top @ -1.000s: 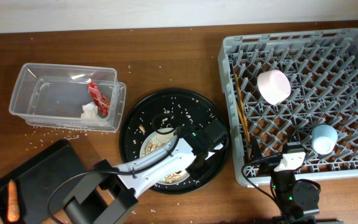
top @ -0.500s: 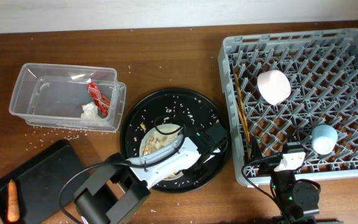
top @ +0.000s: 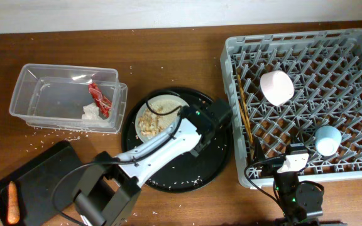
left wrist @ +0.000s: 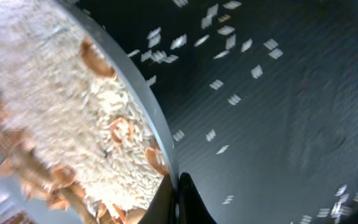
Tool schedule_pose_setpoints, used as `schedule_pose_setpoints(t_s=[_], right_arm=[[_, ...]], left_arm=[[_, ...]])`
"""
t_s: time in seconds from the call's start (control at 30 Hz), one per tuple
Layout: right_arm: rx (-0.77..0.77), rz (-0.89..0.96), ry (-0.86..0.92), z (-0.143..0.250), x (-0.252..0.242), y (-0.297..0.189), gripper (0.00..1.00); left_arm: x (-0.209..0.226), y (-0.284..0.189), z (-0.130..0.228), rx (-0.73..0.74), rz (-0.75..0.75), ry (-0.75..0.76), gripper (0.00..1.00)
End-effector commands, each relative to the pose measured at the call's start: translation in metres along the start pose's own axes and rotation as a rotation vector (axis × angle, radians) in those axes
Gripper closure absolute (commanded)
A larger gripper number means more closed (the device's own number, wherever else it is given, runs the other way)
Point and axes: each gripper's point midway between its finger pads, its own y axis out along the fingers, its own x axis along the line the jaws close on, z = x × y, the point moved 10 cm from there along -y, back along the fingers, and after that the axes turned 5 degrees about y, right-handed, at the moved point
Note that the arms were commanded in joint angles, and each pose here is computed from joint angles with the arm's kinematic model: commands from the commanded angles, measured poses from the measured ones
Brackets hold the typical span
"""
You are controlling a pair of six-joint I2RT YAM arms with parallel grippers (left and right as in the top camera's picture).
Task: Sort waste into correct bins and load items into the dishwasher rack
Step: 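Grasp the edge of the white plate with the left gripper, then tip the plate over the flat black tray to dump the rice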
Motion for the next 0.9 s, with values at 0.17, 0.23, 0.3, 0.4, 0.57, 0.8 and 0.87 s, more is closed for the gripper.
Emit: schedule_pose_setpoints(t_s=[0.17,0.23,0.3,0.4,0.57,0.8,0.87], right_arm=[[0.003,0.005,0.012,0.003,-0.001,0.000,0.02],[0.003,0.005,0.012,0.003,-0.001,0.000,0.02],[0.002,0.005,0.012,0.003,-0.001,0.000,0.02],[0.002,0.005,0.012,0.003,-0.001,0.000,0.02],[0.002,0.005,0.012,0.003,-0.001,0.000,0.02],[0.002,0.005,0.012,0.003,-0.001,0.000,0.02],[0.002,0.005,0.012,0.003,-0.001,0.000,0.02]], left_arm=[[0.037,-0.050,-0.009,-0.013,-0.149,-0.082,1.00],[0.044,-0.061,-0.004,0.005,-0.197,-0.114,1.00],[0.050,-0.072,0.005,0.024,-0.204,-0.163,1.00],[0.064,-0.091,0.026,0.031,-0.201,-0.261,1.00],[0.086,-0.118,0.058,0.010,-0.079,-0.361,1.00],[0.125,-0.115,0.114,0.046,0.024,-0.637,1.00],[0.131,-0.105,0.127,0.067,0.047,-0.688,1.00]])
